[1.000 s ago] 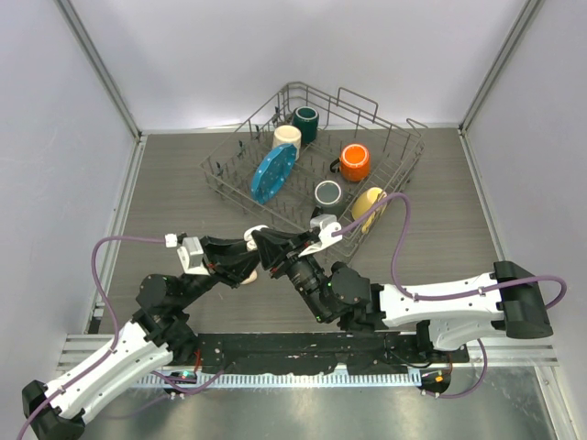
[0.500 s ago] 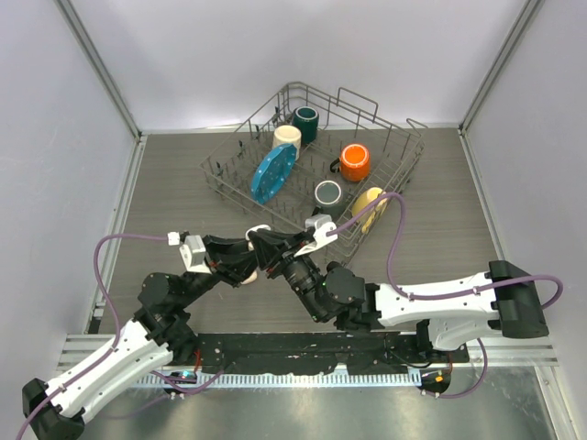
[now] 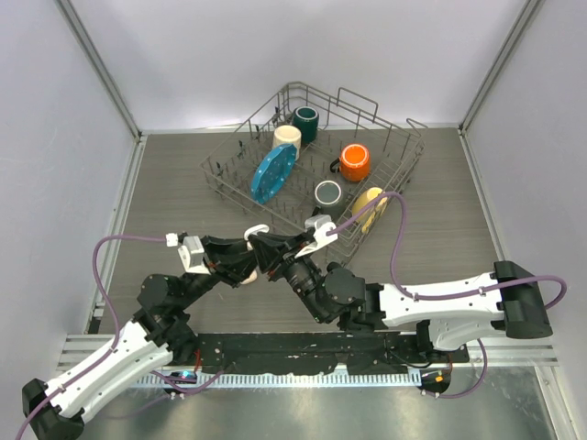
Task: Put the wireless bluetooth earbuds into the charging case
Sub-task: Place the earbud in the charging case, then close the charging case, then place the charging case at the center of the board.
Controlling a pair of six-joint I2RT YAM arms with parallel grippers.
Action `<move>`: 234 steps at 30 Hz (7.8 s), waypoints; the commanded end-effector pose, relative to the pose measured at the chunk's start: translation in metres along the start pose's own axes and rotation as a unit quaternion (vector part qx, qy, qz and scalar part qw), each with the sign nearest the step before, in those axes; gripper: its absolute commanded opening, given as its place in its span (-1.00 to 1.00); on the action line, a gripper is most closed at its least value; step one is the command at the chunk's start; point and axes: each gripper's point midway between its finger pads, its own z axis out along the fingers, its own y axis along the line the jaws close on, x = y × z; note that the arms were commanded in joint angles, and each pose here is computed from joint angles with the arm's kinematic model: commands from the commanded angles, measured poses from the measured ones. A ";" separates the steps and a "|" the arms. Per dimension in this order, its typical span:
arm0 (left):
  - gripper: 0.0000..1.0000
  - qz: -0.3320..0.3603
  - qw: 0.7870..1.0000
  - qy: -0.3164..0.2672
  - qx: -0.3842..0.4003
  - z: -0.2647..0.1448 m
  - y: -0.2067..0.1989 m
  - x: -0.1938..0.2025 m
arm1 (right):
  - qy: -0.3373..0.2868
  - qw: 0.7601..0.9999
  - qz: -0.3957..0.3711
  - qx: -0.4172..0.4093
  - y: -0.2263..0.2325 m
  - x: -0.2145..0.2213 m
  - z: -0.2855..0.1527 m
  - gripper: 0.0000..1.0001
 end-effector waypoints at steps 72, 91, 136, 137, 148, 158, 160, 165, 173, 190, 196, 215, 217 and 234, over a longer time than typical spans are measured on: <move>-1.00 0.011 0.999 -0.040 0.023 0.003 -0.012 -0.033 | 0.189 0.982 -0.029 -0.003 0.011 -0.021 -0.011 -0.99; -1.00 0.008 0.999 -0.032 0.022 0.003 -0.011 -0.027 | 0.159 0.987 -0.001 -0.040 0.015 -0.050 -0.007 -0.50; -1.00 -0.004 0.995 0.003 0.100 0.007 -0.038 -0.019 | 0.284 0.957 0.061 -0.004 -0.043 -0.005 -0.014 0.39; -1.00 -0.002 0.996 -0.001 0.094 0.007 -0.036 -0.021 | 0.289 0.955 0.062 -0.008 -0.042 -0.002 -0.017 0.39; -1.00 -0.037 0.999 0.019 0.026 0.006 -0.017 -0.015 | 0.257 0.963 0.073 0.046 -0.071 -0.011 -0.029 0.39; -1.00 -0.219 0.938 0.229 -0.141 -0.031 0.011 0.076 | 0.061 0.980 0.112 0.153 -0.136 -0.103 -0.067 0.40; -1.00 -0.240 0.924 0.251 -0.160 -0.038 0.013 0.093 | 0.051 0.979 0.110 0.164 -0.143 -0.110 -0.073 0.39; -1.00 -0.291 0.891 0.259 -0.235 -0.048 0.034 0.133 | 0.039 0.976 0.108 0.184 -0.156 -0.116 -0.083 0.39; -1.00 -0.301 0.871 0.291 -0.257 -0.041 0.043 0.165 | 0.030 0.973 0.115 0.199 -0.164 -0.117 -0.090 0.39; -1.00 -0.359 0.830 0.315 -0.287 -0.039 0.052 0.225 | 0.061 0.968 0.117 0.213 -0.174 -0.099 -0.102 0.39; -0.89 -0.375 0.813 0.331 -0.300 -0.039 0.053 0.242 | 0.054 0.967 0.119 0.219 -0.180 -0.100 -0.107 0.40; -0.21 -0.345 0.786 0.378 -0.348 -0.053 0.061 0.244 | 0.056 0.964 0.104 0.237 -0.189 -0.094 -0.110 0.40; -0.17 -0.341 0.787 0.375 -0.351 -0.055 0.062 0.242 | 0.061 0.964 0.103 0.237 -0.189 -0.093 -0.111 0.40; 0.25 -0.293 0.793 0.389 -0.366 -0.060 0.067 0.215 | 0.058 0.962 0.106 0.246 -0.194 -0.093 -0.115 0.40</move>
